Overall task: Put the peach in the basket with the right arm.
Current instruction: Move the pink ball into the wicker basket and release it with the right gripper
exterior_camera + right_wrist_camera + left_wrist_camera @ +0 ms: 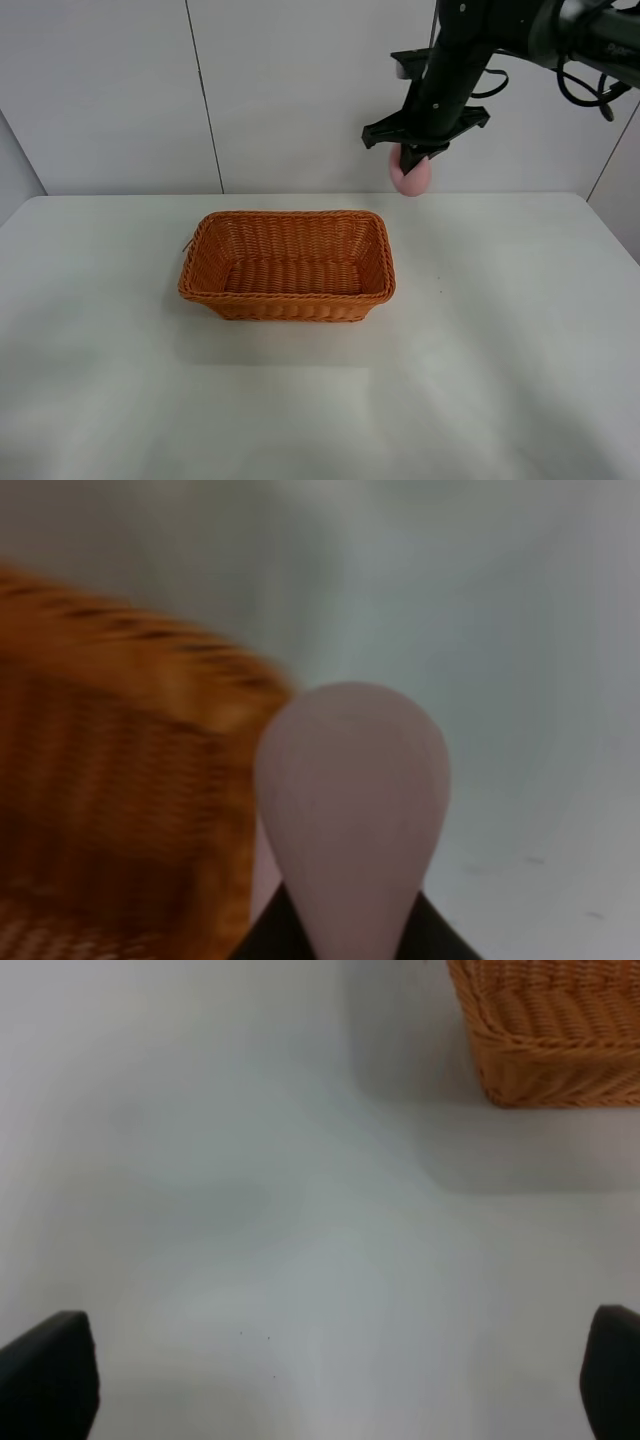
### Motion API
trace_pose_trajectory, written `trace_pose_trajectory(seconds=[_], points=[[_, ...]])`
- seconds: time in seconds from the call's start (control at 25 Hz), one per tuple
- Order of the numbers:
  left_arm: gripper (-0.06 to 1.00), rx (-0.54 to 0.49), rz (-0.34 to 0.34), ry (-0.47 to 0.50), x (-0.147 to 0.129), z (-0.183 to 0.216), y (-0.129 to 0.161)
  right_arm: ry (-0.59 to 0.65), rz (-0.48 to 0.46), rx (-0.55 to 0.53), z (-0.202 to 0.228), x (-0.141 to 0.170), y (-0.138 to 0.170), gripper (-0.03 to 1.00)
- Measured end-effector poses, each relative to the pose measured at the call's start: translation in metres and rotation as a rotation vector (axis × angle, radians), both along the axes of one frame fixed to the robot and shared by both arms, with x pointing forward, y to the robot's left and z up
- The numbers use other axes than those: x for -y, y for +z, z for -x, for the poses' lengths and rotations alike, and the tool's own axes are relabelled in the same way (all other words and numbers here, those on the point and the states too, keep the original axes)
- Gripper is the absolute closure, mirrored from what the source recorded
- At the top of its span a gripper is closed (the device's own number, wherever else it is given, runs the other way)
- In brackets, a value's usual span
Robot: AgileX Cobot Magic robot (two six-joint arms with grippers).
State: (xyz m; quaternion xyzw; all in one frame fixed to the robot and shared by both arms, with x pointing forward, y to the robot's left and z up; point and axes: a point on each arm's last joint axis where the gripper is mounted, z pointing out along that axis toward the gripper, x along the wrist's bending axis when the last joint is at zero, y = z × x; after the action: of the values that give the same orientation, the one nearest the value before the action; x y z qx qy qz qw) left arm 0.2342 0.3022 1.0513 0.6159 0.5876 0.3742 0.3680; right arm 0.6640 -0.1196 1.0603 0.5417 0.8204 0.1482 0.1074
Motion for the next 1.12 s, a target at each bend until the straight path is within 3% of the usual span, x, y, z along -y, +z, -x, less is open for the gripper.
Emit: trace_pose_trajectory(seconds=[0.2,0.48,0.88,1.0,1.12], points=[[-0.04,0.0,0.0,0.0,0.0,0.0,0.0,0.132,0.002,-0.012,0.027,-0.055,-0.003,0.96],[-0.04,0.0,0.0,0.0,0.0,0.0,0.0,0.234,0.006,-0.017,0.04,-0.103,-0.034,0.96],[-0.04,0.0,0.0,0.0,0.0,0.0,0.0,0.248,0.02,-0.078,0.03,-0.134,-0.121,0.96],[-0.04,0.0,0.0,0.0,0.0,0.0,0.0,0.226,0.025,-0.099,0.029,-0.134,-0.134,0.85],[-0.04,0.0,0.0,0.0,0.0,0.0,0.0,0.223,0.025,-0.101,0.029,-0.134,-0.135,0.62]])
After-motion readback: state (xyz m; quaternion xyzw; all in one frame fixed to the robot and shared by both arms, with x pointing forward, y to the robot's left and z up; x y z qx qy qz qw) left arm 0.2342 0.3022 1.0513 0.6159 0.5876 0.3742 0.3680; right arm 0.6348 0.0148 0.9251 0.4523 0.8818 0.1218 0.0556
